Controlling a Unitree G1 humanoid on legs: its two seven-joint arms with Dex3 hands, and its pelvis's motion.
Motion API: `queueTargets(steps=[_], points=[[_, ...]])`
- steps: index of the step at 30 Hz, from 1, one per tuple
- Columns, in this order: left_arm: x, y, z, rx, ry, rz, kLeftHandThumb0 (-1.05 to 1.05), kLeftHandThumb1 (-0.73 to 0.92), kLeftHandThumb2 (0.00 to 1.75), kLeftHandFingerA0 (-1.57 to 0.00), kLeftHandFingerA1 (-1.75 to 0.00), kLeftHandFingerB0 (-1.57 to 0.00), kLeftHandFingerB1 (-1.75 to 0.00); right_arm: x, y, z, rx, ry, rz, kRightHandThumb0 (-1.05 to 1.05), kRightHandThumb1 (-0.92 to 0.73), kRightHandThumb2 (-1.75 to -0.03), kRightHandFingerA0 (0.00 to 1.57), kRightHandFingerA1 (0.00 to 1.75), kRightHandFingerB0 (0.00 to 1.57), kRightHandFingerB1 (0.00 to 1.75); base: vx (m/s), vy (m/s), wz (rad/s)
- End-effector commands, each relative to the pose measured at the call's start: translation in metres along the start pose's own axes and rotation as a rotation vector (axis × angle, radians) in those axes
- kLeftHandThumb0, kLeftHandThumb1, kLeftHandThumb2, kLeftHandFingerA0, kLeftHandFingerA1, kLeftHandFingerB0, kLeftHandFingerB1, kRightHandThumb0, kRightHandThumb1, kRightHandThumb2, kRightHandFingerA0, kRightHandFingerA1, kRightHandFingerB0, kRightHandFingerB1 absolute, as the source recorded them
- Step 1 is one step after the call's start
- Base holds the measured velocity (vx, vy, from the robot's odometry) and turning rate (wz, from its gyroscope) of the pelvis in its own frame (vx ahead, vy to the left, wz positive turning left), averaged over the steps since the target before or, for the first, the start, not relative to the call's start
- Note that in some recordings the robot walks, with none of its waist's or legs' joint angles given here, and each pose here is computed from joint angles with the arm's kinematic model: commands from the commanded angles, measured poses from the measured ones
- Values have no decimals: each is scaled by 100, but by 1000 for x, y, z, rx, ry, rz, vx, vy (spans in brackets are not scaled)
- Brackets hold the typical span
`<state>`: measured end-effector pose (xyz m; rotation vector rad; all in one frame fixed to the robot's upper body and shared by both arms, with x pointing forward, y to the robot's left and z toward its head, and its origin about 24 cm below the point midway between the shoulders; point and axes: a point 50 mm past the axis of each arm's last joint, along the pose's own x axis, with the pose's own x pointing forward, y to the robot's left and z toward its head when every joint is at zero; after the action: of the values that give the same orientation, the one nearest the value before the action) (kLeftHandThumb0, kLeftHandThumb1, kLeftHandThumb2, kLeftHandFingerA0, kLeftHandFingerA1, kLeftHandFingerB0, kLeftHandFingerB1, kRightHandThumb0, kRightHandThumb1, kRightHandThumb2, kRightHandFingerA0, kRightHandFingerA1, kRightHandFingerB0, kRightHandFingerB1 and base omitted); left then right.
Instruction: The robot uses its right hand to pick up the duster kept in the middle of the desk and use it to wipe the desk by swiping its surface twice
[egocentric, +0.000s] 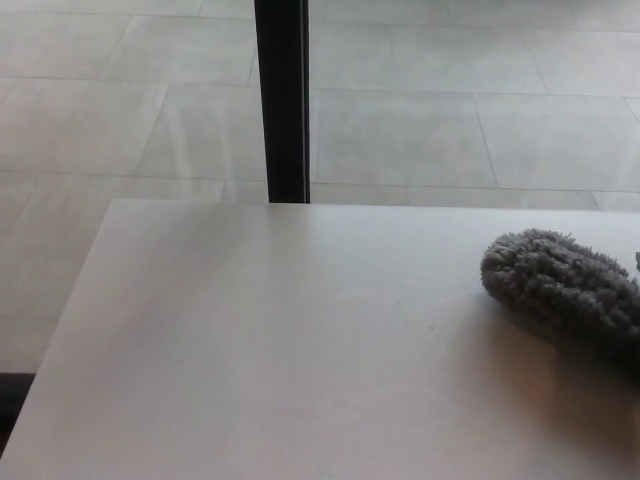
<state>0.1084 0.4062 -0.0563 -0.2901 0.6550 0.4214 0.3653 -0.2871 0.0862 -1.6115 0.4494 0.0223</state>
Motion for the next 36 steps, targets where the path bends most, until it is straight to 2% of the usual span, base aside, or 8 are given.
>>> queueTargets(steps=[1, 13, 18, 22, 31, 33, 34, 36], points=[[-4, 4, 0, -10, -21, 2, -42, 63, 71, -37, -63, -44, -47, -10, -20, -41, 147, 25, 55, -105, -74, -64, 0, 0, 0, 0, 0, 0, 0], [-5, 5, -7, -19, 8, 21, -42, 60, 65, -37, -59, -40, -46, -80, -74, -141, 376, 91, -144, -105, -70, -110, 0, 28, 0, 0, 0, 0, 0], [-7, 8, -8, -26, 9, 41, -44, 60, 69, -38, -57, -42, -46, -119, -69, -175, 559, 131, -268, -101, -85, -66, 0, 0, 0, 0, 0, 0, 0], [-7, 8, -9, -8, 13, 27, -44, 64, 66, -37, -56, -40, -44, -149, -36, -215, 915, 236, -438, -99, -69, -110, 0, 41, 6, 29, 0, 0, 0], [-8, 8, -12, -13, 23, 29, -48, 61, 71, -35, -61, -42, -49, -207, 115, -263, 1554, 792, -796, -65, -74, -63, 40, 129, 9, 58, 0, 0, 0], [-8, 8, -14, 4, 31, 40, -49, 62, 64, -39, -61, -44, -45, -212, 133, -260, 1659, 827, -815, -63, -79, -55, 16, 117, 2, 57, 0, 0, 0], [-8, 9, -13, 0, 35, 52, -49, 63, 61, -42, -61, -45, -44, -214, 141, -257, 1686, 843, -811, -37, -61, -112, 15, 66, 2, 57, 0, 0, 0], [-9, 11, -13, -10, 39, 62, -47, 65, 62, -38, -60, -40, -45, -220, 161, -255, 1816, 880, -882, -57, -81, -56, 17, 115, 0, 65, 0, 0, 0]])
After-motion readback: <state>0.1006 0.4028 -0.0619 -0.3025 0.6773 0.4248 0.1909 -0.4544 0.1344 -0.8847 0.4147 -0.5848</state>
